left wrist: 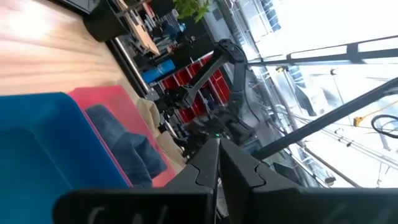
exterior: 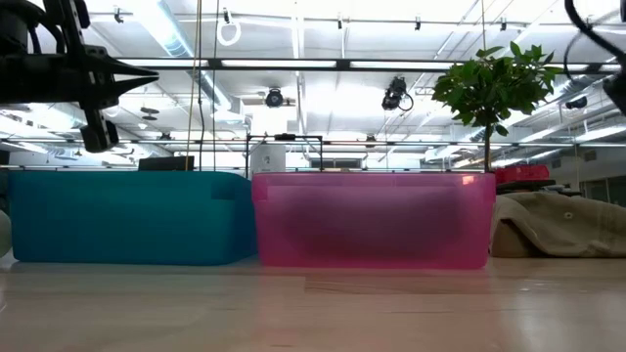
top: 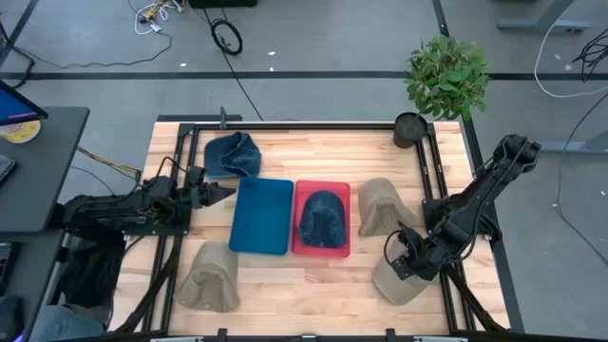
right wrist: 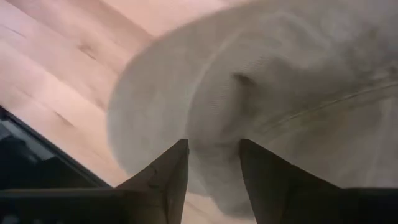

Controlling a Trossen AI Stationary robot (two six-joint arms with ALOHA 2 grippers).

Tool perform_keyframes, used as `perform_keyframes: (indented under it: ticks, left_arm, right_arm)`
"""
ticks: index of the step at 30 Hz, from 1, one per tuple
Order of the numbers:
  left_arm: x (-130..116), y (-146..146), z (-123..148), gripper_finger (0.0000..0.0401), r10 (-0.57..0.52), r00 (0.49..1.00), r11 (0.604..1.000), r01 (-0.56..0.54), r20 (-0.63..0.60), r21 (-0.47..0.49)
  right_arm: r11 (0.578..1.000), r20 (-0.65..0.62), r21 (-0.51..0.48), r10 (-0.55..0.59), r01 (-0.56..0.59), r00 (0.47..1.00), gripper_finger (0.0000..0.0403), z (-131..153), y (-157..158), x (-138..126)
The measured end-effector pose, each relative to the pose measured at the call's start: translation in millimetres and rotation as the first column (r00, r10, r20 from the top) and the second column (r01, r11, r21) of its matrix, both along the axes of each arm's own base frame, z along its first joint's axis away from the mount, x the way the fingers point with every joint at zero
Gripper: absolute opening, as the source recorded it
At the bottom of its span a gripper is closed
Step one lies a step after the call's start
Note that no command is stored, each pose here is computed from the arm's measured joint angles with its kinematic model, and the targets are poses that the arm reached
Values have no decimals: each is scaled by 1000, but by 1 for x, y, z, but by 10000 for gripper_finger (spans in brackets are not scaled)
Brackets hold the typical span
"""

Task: Pick & Place hat
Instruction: Put the bottom right brown cap into the blue bin

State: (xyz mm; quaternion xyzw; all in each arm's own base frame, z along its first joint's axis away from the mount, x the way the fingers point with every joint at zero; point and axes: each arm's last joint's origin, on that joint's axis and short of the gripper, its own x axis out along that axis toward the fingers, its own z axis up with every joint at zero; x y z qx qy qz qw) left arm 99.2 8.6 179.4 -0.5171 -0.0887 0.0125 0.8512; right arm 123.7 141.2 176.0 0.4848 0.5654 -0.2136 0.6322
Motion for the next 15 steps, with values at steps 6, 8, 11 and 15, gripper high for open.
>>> perform_keyframes:
  ticks: [6,8,11,15]
  left_arm:
    - [0,-1,0,16,-46,999,998,46,6,-44]
    - [0,-1,0,16,-50,999,997,50,9,-64]
    - [0,-1,0,16,-50,999,997,51,9,-66]
    - [0,-1,0,16,-50,999,997,50,11,-66]
  right_arm:
    - [997,36,55,-52,50,998,148,-29,-6,-4]
    - [996,41,65,-56,53,998,139,-34,-8,-5]
    - [997,55,73,-44,40,998,89,-36,-7,-5]
    - [995,131,92,29,-41,991,14,-33,-3,-1]
